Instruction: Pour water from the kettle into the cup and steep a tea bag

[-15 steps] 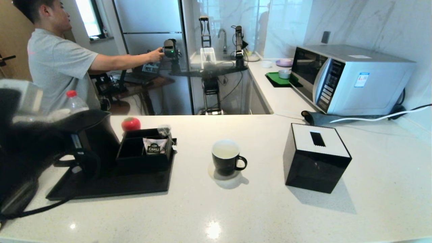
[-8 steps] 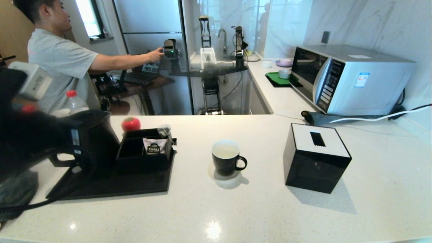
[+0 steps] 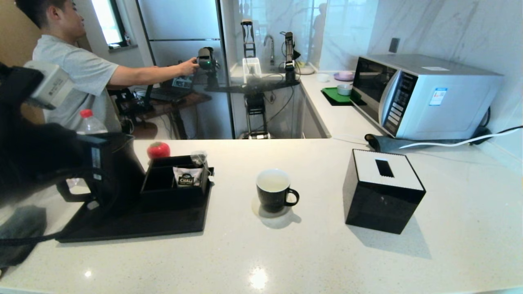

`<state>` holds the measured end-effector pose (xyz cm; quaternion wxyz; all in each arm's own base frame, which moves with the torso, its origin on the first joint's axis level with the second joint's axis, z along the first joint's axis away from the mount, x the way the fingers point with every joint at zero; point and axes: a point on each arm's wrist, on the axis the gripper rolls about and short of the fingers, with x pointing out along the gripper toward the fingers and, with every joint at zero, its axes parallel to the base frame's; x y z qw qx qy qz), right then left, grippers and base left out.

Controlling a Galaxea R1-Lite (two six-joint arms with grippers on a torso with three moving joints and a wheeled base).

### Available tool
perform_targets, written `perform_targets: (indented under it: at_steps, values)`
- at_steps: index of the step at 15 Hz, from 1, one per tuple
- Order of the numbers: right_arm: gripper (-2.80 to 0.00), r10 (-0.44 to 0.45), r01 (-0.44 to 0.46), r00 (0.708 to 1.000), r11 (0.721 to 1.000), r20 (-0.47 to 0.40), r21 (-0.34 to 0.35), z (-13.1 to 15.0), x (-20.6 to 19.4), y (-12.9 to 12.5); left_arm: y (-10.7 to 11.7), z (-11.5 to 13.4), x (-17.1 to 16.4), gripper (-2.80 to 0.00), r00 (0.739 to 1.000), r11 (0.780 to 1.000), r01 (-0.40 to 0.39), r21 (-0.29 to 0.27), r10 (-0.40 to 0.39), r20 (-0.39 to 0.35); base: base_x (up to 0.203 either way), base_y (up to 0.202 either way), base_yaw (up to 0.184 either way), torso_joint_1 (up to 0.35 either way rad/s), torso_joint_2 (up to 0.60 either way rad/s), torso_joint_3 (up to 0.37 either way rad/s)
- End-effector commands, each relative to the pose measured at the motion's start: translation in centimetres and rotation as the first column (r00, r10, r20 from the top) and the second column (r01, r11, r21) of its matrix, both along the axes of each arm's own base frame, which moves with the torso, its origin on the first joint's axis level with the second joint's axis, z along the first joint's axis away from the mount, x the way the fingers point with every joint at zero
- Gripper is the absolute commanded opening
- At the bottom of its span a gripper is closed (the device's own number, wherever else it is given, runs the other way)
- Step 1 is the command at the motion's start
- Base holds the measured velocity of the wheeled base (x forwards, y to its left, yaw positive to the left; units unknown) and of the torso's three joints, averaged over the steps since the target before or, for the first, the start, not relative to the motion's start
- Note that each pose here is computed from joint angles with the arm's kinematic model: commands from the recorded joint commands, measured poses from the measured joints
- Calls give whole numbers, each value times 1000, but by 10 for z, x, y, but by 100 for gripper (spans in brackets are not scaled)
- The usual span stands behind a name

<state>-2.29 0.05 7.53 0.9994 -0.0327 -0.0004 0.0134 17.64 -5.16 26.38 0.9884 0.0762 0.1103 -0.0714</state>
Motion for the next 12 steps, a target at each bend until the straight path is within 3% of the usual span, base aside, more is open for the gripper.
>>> perform_targets:
  at_steps: [1, 8, 9, 12]
  values:
    - [-280, 1, -1, 1000, 1000, -2, -1, 0, 0, 0, -5, 0, 16, -280, 999, 1000, -3, 11, 4, -33, 0, 0, 0, 0, 0, 0]
    - [-280, 1, -1, 1000, 1000, -2, -1, 0, 0, 0, -9, -2, 61, -280, 996, 999, -39, 25, 41, -75, 0, 0, 0, 0, 0, 0]
    - [-280, 1, -1, 1000, 1000, -2, -1, 0, 0, 0, -9, -1, 69, 0, 996, 998, -52, 26, 53, -78, 0, 0, 0, 0, 0, 0]
    - [-280, 1, -1, 1000, 1000, -2, -1, 0, 0, 0, -6, -8, 88, 0, 991, 996, -80, 37, 84, -106, 0, 0, 0, 0, 0, 0]
